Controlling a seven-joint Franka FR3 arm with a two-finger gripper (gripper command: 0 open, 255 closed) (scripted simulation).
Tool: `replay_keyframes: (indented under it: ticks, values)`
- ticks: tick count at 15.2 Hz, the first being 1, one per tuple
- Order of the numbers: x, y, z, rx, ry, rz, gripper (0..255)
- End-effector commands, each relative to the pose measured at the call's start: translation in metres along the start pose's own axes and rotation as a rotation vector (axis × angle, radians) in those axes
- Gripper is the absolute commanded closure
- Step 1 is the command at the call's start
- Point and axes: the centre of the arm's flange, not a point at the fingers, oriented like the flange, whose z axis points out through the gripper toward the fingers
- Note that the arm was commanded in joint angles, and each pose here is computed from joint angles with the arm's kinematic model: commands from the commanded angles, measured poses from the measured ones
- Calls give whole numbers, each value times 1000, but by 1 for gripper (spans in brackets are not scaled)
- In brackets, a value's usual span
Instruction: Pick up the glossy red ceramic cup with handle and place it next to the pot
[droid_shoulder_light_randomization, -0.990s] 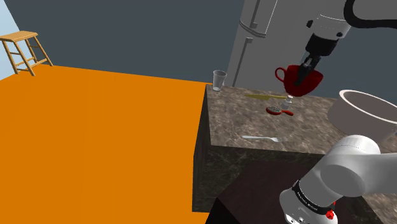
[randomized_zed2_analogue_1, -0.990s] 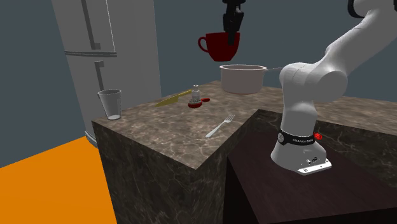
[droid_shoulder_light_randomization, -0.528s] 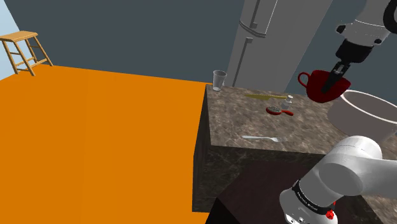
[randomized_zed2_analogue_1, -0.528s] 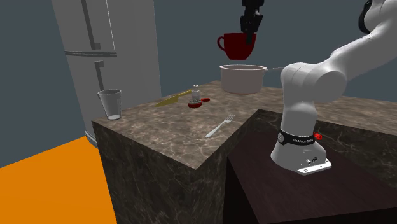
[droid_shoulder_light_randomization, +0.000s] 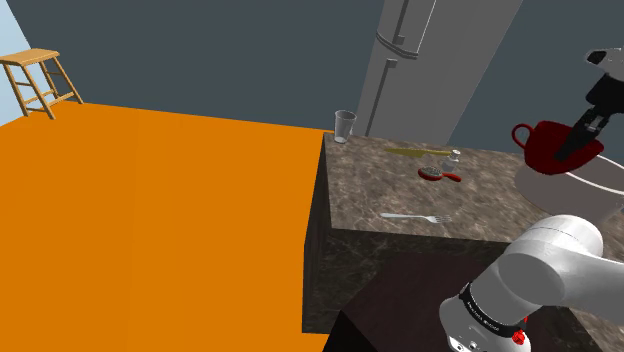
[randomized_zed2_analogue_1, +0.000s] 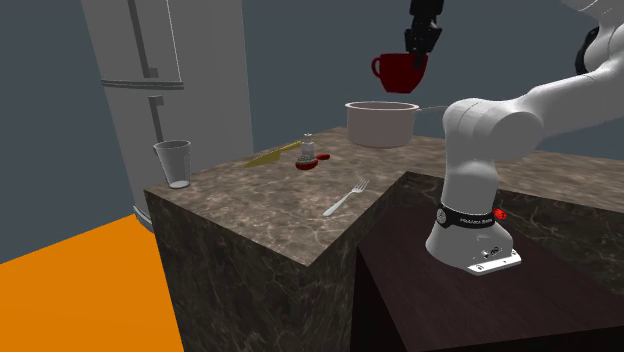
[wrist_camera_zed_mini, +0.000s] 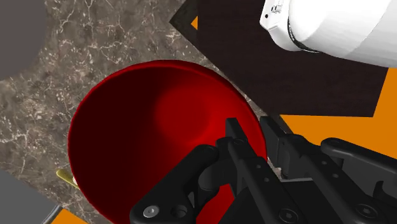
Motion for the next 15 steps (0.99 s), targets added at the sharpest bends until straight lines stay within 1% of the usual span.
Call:
replay_keyframes:
  ticks: [1,15]
  values:
    - [-25,11,1,0,-1,0,255]
    - [-193,89,6,0,-1,0,255]
